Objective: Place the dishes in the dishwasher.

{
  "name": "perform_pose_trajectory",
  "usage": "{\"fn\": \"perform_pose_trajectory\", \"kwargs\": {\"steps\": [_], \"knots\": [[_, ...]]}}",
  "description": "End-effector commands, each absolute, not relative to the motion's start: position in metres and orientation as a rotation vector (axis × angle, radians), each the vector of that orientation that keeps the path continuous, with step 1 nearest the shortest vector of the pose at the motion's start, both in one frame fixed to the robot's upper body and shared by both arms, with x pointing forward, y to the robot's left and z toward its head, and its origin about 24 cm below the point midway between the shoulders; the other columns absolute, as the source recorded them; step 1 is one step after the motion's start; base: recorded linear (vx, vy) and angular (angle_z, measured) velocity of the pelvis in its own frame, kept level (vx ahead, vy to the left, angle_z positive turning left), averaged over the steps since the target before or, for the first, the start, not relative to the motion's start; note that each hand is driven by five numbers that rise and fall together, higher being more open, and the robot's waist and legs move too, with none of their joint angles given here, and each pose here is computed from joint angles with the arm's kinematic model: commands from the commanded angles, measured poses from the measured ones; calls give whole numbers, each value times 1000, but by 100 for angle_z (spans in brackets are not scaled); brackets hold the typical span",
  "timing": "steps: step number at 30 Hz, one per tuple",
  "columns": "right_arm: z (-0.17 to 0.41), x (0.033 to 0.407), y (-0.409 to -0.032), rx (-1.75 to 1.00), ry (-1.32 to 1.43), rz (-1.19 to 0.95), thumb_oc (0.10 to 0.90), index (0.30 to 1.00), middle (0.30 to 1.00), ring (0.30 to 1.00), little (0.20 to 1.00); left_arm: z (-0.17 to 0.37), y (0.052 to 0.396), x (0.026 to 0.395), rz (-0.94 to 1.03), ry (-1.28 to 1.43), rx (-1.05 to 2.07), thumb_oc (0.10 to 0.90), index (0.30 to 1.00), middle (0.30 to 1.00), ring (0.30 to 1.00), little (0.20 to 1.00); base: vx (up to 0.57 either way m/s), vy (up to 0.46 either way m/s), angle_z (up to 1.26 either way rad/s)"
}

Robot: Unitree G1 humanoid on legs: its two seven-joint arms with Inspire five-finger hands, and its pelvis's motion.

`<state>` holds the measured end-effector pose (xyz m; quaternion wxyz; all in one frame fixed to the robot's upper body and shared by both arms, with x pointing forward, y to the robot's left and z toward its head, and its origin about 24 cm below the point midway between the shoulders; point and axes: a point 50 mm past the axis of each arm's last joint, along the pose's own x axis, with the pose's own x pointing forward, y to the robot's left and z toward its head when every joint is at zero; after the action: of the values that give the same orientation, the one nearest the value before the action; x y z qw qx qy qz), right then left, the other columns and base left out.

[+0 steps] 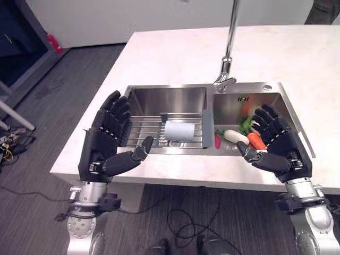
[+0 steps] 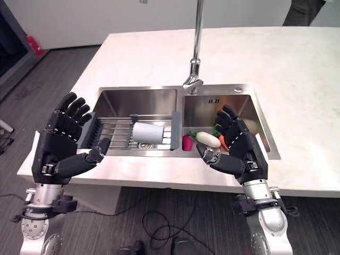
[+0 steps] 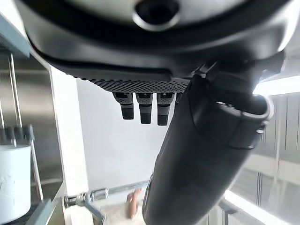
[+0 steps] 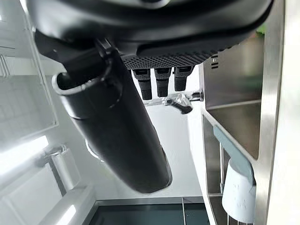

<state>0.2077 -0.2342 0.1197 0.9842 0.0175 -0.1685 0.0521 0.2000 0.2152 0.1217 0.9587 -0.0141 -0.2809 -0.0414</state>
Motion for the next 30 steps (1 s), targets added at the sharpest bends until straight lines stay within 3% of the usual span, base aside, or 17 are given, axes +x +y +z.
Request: {"fn": "perform_pose_trajectory", "kwargs": {"steps": [1, 8, 17, 30], "knots": [[164, 206, -226, -1, -583, 166, 800, 900, 900, 900, 900, 170, 221, 193, -51, -845, 57, 800, 900, 900, 900, 900, 111, 189, -45], [160, 196, -229, -10, -584, 141, 800, 900, 900, 900, 900, 171, 218, 202, -151, -772, 157, 800, 900, 900, 900, 900, 90, 204, -18], [175, 208, -231, -98, -607, 151, 800, 900, 900, 900, 900, 196, 237, 222, -61, -705, 741, 800, 900, 900, 900, 900, 8, 100, 0], [189, 230, -231, -147, -562, 237, 800, 900, 900, 900, 900, 226, 256, 278, -273, -230, 1105, 800, 900, 900, 900, 900, 0, 74, -9]]}}
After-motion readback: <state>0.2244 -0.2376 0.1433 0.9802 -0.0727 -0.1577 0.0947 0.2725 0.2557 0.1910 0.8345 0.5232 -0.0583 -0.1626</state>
